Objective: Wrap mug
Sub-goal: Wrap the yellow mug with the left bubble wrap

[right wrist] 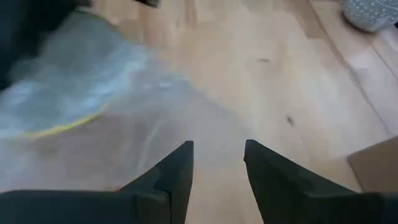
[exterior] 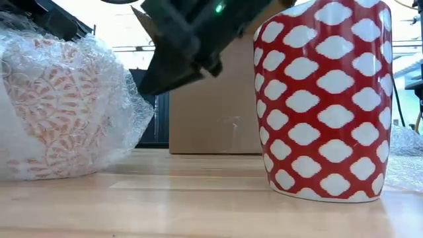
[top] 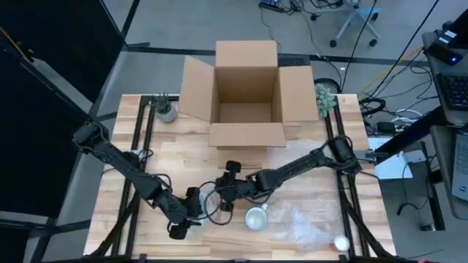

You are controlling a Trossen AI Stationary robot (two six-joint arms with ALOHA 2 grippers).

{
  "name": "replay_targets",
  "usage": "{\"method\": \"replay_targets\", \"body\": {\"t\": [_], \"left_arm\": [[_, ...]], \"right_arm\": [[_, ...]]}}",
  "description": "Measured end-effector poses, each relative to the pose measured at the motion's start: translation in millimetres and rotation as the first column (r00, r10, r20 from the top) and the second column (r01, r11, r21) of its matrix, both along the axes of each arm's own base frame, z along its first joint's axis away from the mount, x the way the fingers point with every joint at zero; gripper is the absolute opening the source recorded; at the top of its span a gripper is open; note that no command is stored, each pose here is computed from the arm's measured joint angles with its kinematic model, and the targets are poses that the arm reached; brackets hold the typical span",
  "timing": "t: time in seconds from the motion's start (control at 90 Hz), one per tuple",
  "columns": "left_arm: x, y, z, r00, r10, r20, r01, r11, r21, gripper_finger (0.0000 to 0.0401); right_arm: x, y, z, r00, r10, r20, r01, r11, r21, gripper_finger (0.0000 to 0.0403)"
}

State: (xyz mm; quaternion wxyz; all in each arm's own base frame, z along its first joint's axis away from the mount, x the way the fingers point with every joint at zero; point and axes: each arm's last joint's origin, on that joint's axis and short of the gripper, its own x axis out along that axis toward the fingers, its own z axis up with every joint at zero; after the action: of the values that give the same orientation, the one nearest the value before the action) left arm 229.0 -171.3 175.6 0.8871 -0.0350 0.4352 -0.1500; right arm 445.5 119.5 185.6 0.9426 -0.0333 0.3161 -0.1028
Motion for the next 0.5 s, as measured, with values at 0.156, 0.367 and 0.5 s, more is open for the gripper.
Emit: {"method": "replay_targets", "body": {"t": [0.156,0.367,0.5], "left_arm": [[0,0,0,1.0,-0.001,0.005,0.001,1.0,-0.003,0.0171],[0,0,0,1.0,-0.001,0.004,0.001,1.0,-0.006,0.0171],[1,0,0,1.0,0.002,0.005,-0.002,1.0,-0.008,0.0171]], "right_arm": [[6,7,11,0.99,0.085,0.11,-0.088,0.996,0.025,0.0132],[7,23,4,0.976,0.176,0.131,-0.188,0.978,0.086,0.0132],[11,29,-3,0.971,0.177,0.16,-0.194,0.976,0.096,0.0132]]}}
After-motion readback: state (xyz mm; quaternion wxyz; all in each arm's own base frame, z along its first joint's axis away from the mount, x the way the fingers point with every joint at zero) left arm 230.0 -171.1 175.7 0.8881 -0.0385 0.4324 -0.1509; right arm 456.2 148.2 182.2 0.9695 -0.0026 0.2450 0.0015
